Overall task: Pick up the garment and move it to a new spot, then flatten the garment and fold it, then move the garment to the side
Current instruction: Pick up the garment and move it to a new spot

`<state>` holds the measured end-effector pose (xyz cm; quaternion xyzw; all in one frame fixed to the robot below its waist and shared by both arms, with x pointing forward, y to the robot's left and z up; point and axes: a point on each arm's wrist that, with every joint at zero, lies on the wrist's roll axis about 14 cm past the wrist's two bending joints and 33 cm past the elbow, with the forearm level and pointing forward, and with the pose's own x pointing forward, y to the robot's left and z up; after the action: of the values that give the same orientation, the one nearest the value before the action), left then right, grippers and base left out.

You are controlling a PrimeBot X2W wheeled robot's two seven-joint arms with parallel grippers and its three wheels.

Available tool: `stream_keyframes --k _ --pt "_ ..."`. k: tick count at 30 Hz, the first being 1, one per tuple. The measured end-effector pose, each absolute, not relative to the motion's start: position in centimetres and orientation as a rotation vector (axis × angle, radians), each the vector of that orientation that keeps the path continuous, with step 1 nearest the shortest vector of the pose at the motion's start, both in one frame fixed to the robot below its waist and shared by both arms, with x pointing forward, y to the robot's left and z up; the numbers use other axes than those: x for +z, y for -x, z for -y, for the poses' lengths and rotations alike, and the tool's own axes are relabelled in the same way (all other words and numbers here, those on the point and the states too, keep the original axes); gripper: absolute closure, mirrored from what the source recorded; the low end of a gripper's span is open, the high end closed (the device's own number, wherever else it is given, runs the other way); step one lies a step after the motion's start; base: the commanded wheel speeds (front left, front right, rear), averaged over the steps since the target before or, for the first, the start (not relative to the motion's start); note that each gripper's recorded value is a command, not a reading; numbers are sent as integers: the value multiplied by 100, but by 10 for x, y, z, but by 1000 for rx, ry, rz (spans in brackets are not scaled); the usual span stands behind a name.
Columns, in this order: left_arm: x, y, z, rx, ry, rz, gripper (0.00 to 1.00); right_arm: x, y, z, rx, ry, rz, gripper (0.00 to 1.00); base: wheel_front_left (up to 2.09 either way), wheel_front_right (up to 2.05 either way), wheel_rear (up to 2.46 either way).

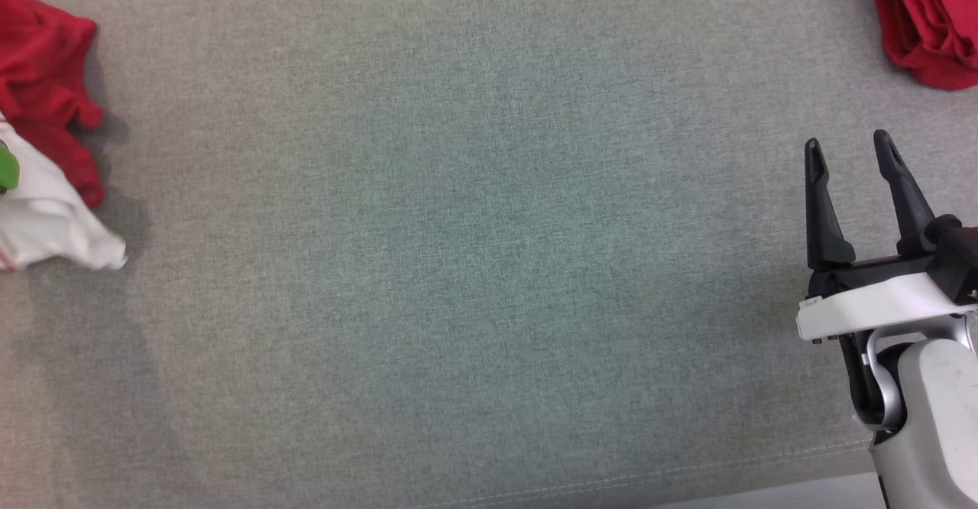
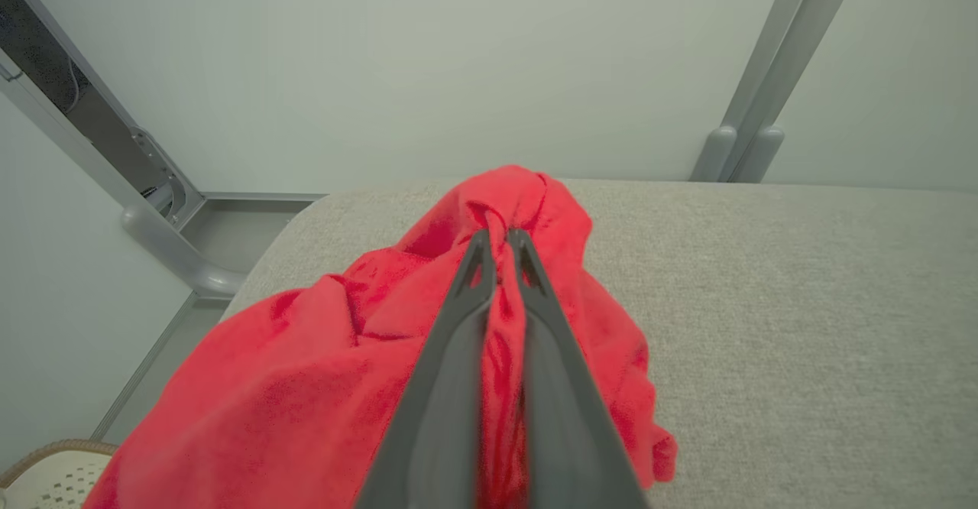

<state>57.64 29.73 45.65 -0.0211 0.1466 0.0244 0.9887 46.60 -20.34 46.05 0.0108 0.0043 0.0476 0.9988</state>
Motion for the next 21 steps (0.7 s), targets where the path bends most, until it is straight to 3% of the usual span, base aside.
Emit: stream_keyframes --k 5,11,21 --pt "537 -596 -264 -51 -7 -63 100 471 -455 203 80 -46 12 0 0 0 0" --pt "645 -603 -186 -239 -36 200 100 480 -432 213 26 -76 23 0 0 0 0" --pt "722 -574 -23 -609 10 371 100 493 -398 237 -73 -105 46 0 0 0 0"
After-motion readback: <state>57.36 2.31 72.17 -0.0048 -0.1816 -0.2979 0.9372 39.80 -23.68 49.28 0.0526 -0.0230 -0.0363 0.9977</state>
